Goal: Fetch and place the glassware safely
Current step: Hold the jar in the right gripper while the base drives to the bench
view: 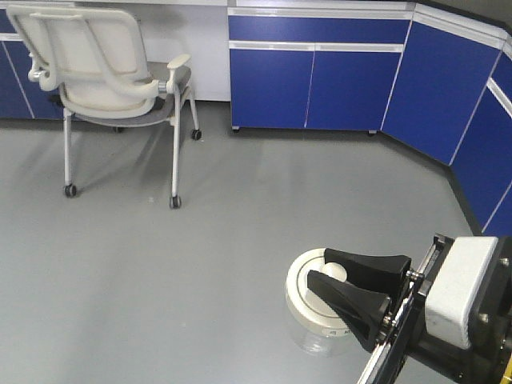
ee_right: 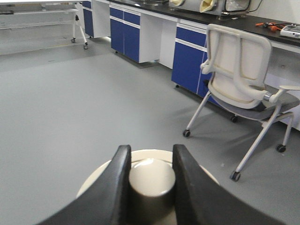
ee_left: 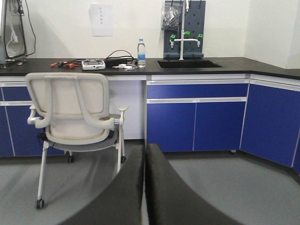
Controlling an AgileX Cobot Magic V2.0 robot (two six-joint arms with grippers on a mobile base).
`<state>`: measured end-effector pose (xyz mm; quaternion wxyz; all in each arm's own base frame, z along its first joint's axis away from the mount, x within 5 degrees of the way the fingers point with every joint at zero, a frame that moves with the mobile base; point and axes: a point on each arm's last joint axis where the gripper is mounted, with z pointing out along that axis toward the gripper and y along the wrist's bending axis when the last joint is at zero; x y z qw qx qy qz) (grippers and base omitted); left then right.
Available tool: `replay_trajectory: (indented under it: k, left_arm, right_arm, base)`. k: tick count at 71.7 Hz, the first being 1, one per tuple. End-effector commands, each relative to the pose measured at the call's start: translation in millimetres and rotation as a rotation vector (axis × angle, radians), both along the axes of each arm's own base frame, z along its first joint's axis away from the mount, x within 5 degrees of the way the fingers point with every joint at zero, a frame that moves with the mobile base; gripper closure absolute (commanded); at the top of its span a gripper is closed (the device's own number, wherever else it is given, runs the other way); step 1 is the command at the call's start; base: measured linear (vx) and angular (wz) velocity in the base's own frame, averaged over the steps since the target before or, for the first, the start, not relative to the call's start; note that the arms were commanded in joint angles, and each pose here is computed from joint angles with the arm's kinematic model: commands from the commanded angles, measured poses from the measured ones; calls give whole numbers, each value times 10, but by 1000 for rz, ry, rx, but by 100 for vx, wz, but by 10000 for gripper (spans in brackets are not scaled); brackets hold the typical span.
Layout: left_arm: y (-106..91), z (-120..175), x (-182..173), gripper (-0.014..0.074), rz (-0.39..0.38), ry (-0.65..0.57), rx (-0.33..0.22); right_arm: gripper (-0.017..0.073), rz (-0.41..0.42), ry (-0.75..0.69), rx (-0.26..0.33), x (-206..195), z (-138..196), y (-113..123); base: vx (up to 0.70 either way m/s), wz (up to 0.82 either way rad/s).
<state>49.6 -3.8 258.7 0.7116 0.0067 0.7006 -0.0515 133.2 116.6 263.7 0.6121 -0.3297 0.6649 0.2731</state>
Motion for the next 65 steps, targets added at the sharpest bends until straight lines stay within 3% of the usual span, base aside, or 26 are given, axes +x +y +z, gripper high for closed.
replay_trajectory:
  k: [1,24,65]
  left_arm:
    - [-6,143,-10,601,-12,-82,-20]
    - [-6,143,-10,601,-12,-82,-20]
    - [-6,143,-10,601,-12,-82,-20]
  right_arm:
    - [560,31,-63,90,-4,181,28]
    - [560,31,-63,90,-4,181,28]
    - [560,31,-63,90,-4,181,28]
  base:
    - [62,-4]
    - [57,-24]
    - [43,-68]
